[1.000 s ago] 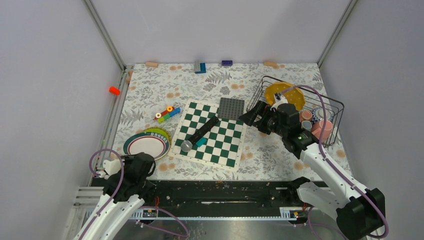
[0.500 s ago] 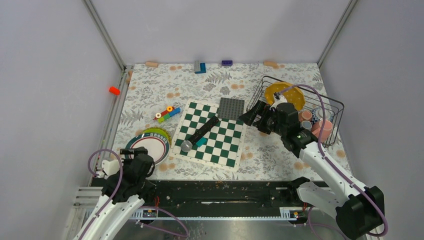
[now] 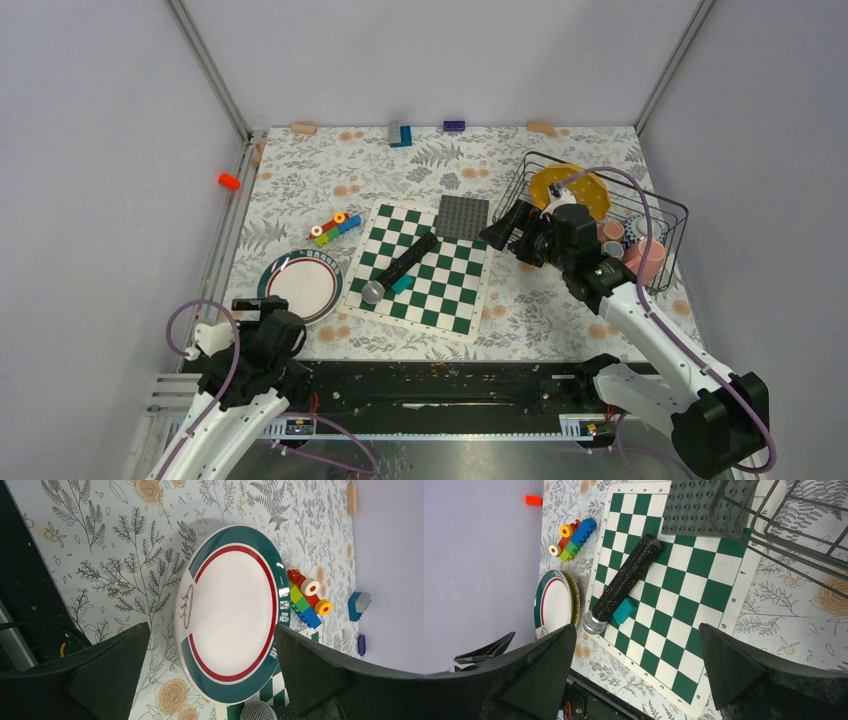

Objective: Unload the mixed dishes from the dish rack
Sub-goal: Place the plate at the center of the board, then pick up the plate from the dish rack.

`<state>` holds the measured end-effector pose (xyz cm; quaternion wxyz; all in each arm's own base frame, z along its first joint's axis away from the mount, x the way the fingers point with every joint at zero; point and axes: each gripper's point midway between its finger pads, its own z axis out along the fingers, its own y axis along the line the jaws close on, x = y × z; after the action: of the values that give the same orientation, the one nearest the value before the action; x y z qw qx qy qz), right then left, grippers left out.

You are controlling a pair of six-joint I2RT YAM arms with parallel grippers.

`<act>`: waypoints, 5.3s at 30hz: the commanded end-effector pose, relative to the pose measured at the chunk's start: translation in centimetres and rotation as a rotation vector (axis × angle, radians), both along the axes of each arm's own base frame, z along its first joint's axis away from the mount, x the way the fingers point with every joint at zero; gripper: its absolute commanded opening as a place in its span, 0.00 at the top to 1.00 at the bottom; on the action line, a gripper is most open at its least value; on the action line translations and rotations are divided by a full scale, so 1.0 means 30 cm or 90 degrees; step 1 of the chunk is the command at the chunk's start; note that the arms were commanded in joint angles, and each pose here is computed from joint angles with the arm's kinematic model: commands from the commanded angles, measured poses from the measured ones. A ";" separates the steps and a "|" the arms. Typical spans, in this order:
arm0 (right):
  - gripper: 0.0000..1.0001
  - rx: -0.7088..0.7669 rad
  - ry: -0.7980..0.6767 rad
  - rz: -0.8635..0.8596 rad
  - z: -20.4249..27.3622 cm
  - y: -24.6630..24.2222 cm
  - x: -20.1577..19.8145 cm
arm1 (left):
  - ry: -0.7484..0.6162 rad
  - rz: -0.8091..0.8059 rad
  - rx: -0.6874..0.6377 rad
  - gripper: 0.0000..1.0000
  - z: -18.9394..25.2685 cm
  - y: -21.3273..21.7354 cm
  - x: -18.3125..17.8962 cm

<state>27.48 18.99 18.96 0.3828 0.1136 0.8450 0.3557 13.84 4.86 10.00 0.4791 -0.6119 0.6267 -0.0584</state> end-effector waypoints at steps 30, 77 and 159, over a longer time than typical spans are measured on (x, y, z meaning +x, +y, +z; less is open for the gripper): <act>0.01 -0.661 -0.559 0.498 0.337 -0.089 0.081 | -0.275 -0.905 0.186 0.01 0.440 -0.797 0.282; 0.32 -0.869 -0.259 0.480 -0.045 -0.702 0.646 | -0.130 -0.827 0.266 0.01 0.239 -0.726 0.404; 1.00 0.116 -0.418 -0.113 0.827 -0.330 0.226 | -0.221 -0.741 0.122 0.01 0.366 -0.700 0.334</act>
<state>37.41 5.96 37.35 0.6412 0.0542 0.7220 0.2545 23.31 -15.47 17.36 0.4948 -0.0813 0.8086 -0.3077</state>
